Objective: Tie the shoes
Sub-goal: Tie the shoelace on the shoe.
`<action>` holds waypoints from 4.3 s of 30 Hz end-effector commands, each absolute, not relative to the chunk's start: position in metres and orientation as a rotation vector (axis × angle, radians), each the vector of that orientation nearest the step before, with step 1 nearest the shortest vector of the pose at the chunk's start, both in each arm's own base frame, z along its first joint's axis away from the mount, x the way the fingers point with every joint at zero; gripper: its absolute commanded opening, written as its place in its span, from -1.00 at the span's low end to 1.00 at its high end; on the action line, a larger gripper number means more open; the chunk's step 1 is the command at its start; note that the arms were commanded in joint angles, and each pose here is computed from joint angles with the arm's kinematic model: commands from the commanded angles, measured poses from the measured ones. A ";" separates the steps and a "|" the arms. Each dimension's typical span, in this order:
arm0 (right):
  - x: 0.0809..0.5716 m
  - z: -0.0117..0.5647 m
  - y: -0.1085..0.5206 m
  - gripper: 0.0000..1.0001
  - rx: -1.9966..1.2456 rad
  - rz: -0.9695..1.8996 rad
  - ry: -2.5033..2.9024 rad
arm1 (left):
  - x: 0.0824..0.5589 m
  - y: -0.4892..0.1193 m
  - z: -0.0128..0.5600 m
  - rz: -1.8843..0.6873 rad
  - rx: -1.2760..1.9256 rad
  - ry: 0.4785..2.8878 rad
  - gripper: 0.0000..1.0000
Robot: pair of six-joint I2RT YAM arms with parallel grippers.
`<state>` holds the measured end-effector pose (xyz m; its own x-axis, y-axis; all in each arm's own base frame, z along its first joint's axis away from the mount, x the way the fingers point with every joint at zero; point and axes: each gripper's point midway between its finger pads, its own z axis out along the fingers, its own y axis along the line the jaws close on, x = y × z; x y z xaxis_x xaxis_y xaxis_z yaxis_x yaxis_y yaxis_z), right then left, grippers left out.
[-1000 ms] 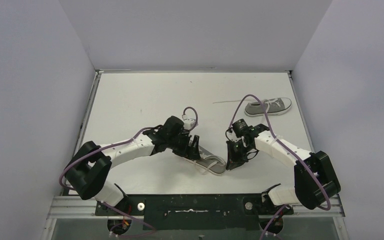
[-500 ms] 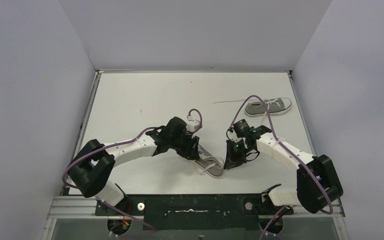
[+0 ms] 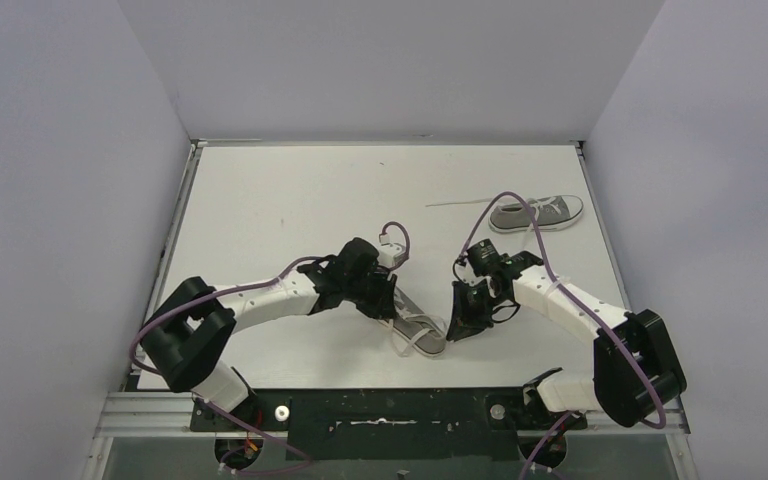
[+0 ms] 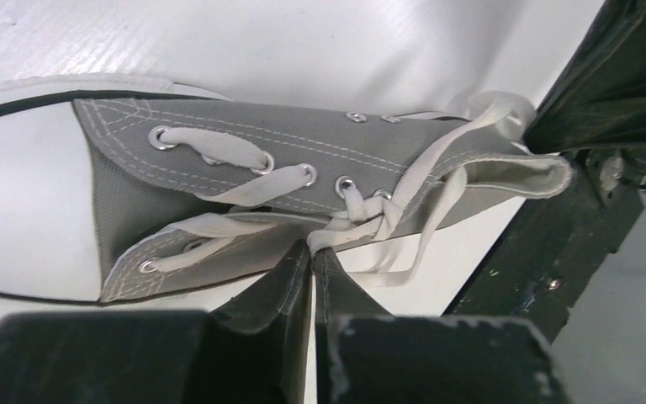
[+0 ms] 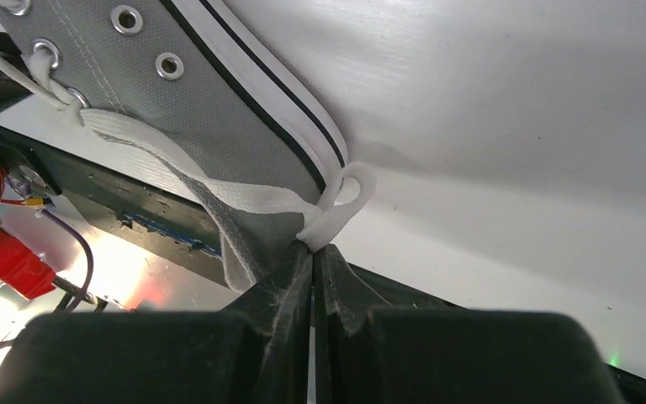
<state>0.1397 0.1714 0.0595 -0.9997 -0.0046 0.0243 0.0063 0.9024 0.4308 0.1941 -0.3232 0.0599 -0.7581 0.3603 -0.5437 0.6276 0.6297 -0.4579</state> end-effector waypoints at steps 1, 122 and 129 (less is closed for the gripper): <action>0.141 0.067 0.165 -1.00 -0.028 -0.640 -3.076 | 0.205 -0.308 0.077 -0.805 0.764 2.385 -1.00; 0.198 0.050 0.106 -1.00 -0.102 -0.024 -3.288 | 0.196 -0.301 0.141 -1.068 0.794 2.292 -1.00; 0.226 0.135 0.196 -1.00 -0.096 -0.995 -3.160 | 0.206 -0.303 0.142 -1.052 0.780 2.180 -1.00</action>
